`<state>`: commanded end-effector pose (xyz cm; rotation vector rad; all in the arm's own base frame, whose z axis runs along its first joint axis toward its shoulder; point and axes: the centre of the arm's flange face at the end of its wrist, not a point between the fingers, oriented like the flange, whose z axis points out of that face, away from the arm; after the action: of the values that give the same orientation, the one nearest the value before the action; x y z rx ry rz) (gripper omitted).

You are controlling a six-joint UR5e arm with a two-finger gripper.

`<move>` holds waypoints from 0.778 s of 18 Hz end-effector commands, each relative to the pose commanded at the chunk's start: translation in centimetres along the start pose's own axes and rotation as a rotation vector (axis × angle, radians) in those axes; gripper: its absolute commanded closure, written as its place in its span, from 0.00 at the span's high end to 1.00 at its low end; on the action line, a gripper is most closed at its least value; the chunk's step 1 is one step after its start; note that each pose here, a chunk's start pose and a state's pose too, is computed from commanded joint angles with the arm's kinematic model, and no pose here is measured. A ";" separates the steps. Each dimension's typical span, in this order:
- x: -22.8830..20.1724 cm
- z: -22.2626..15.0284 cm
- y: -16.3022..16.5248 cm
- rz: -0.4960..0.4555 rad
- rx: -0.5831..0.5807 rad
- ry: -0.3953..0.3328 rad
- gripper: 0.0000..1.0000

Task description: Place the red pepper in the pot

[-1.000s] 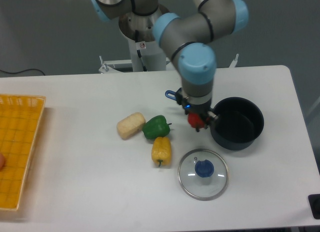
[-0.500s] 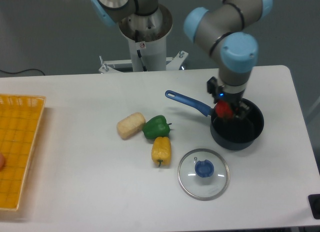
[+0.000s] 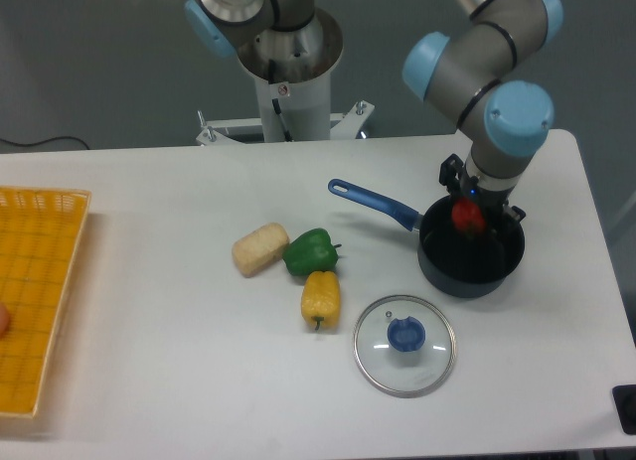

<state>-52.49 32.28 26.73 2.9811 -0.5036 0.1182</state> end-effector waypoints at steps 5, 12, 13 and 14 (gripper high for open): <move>-0.1 0.6 -0.3 0.003 0.001 0.012 0.57; -0.5 1.9 -0.7 0.008 0.003 0.033 0.58; -0.7 1.8 -0.8 0.009 0.001 0.030 0.58; -0.8 2.0 -0.9 0.011 0.001 0.033 0.58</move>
<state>-52.82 33.13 24.62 2.9727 -0.5162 0.1678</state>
